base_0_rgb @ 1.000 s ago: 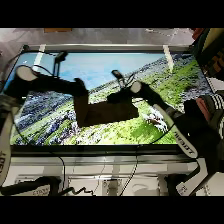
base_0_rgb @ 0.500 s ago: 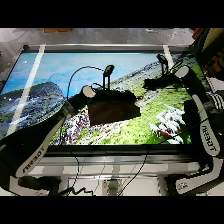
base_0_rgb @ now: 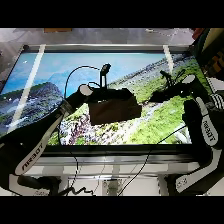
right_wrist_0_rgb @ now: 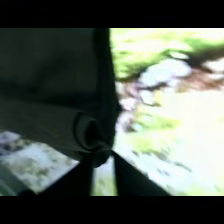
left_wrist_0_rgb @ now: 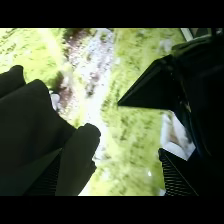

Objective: Fold the clothes and pants, and hang the long-sleeved shirts on hangers.

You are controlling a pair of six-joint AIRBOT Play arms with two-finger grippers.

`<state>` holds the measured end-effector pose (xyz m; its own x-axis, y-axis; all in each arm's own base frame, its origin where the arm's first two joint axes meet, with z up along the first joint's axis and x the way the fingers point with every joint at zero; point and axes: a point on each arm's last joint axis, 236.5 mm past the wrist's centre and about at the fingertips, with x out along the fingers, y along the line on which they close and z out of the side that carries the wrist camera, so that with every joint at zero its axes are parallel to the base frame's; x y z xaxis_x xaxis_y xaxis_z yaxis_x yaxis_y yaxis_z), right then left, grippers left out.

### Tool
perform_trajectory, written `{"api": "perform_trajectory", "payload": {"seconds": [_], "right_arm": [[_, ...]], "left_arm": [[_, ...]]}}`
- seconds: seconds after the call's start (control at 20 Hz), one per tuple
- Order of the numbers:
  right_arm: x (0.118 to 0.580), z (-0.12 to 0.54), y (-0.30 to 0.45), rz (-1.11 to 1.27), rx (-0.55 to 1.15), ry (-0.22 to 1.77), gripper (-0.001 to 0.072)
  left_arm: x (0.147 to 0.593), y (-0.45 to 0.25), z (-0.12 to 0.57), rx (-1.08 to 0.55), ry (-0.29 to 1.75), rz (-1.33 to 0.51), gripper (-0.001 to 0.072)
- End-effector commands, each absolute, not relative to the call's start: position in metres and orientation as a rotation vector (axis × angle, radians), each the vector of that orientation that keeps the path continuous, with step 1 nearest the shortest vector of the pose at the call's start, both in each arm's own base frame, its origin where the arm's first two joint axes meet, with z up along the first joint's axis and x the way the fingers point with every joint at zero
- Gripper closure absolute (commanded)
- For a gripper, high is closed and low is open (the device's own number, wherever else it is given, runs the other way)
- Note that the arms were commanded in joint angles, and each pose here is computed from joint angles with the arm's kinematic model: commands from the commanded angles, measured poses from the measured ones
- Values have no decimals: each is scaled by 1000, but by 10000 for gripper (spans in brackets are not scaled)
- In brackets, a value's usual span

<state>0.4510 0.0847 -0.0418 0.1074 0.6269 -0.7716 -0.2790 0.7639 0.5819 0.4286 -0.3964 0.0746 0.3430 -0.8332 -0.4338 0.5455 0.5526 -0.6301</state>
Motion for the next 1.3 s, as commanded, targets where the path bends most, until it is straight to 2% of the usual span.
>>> {"api": "perform_trajectory", "payload": {"seconds": [0.0, 0.05, 0.25, 0.45, 0.55, 0.65, 0.75, 0.8, 0.85, 1.0, 1.05, 1.15, 1.2, 1.25], "right_arm": [[453, -52, 116, 785, 531, 1294, 191], [465, -61, 116, 705, 562, 1292, 119], [480, -101, 103, 466, 536, 1346, 89], [458, -116, 121, 500, 634, 1466, 86], [442, -125, 135, 523, 678, 1547, 25], [434, -126, 156, 546, 715, 1587, 38], [427, -125, 180, 592, 673, 1600, 42], [422, -125, 194, 625, 634, 1603, 64], [420, -126, 206, 657, 592, 1591, 140], [421, -125, 234, 691, 509, 1542, 632], [425, -122, 237, 691, 485, 1517, 695], [440, -105, 234, 706, 412, 1454, 695], [449, -93, 227, 704, 377, 1420, 695], [461, -75, 218, 700, 340, 1377, 695]], "left_arm": [[420, -382, 73, -418, 873, -975, 12], [419, -380, 73, -418, 883, -982, 12], [414, -381, 72, -415, 900, -1000, 12], [406, -382, 71, -410, 923, -1025, 12], [406, -382, 71, -410, 923, -1025, 12], [406, -382, 71, -410, 922, -1024, 13], [407, -381, 71, -411, 921, -1022, 13], [409, -380, 71, -412, 920, -1018, 12], [411, -377, 70, -415, 918, -1012, 13], [428, -354, 65, -390, 909, -963, 21], [434, -340, 59, -350, 911, -939, 103], [436, -304, 43, -222, 953, -906, 310], [431, -280, 34, -140, 1001, -898, 523], [423, -255, 27, -65, 1056, -883, 699]]}}
